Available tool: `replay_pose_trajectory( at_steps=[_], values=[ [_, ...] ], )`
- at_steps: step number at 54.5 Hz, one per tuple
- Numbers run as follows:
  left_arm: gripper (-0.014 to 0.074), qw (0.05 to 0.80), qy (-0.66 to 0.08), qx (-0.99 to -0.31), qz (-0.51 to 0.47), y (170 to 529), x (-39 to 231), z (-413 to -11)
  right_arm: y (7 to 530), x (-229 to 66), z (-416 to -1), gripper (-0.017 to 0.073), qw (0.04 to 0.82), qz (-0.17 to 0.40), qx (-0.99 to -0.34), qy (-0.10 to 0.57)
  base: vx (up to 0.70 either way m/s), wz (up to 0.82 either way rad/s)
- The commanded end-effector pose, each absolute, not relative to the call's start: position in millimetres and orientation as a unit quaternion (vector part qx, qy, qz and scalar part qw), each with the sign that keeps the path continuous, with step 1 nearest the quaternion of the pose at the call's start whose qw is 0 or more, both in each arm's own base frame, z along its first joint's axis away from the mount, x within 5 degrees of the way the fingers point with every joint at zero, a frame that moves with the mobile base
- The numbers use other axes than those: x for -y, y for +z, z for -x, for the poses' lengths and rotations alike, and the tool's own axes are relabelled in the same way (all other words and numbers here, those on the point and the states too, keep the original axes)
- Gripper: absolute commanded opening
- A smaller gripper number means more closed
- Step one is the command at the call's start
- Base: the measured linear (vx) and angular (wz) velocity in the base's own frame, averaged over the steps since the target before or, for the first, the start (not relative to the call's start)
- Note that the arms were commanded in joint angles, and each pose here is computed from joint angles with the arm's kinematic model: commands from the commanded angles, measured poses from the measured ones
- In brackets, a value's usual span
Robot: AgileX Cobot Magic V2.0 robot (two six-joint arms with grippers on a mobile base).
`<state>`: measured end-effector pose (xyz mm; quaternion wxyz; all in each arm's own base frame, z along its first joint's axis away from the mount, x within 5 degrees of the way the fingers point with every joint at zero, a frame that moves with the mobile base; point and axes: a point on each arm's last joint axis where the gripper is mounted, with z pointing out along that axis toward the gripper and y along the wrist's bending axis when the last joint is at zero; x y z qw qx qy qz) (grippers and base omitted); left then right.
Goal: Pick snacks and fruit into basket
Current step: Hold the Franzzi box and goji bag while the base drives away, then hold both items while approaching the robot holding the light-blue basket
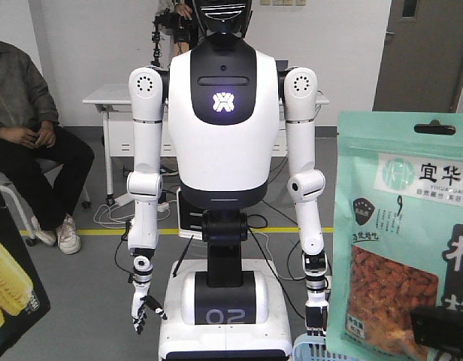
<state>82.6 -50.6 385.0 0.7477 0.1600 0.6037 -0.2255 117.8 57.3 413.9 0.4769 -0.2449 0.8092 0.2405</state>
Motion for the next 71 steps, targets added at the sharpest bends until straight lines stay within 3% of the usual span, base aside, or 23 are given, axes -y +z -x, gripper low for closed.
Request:
replay_pose_trajectory(
  at_steps=[1, 71],
  values=[
    [-0.0007, 0.755, -0.235, -0.591, -0.161, 395.7, 50.5, -79.5, 429.0, -58.0, -117.9, -0.0008, 0.517, 0.23, -0.785, 0.252, 0.17, 0.03],
    [-0.0007, 0.755, -0.235, -0.591, -0.161, 395.7, 50.5, -79.5, 429.0, -58.0, -117.9, -0.0008, 0.517, 0.23, -0.785, 0.252, 0.11, -0.01]
  ],
)
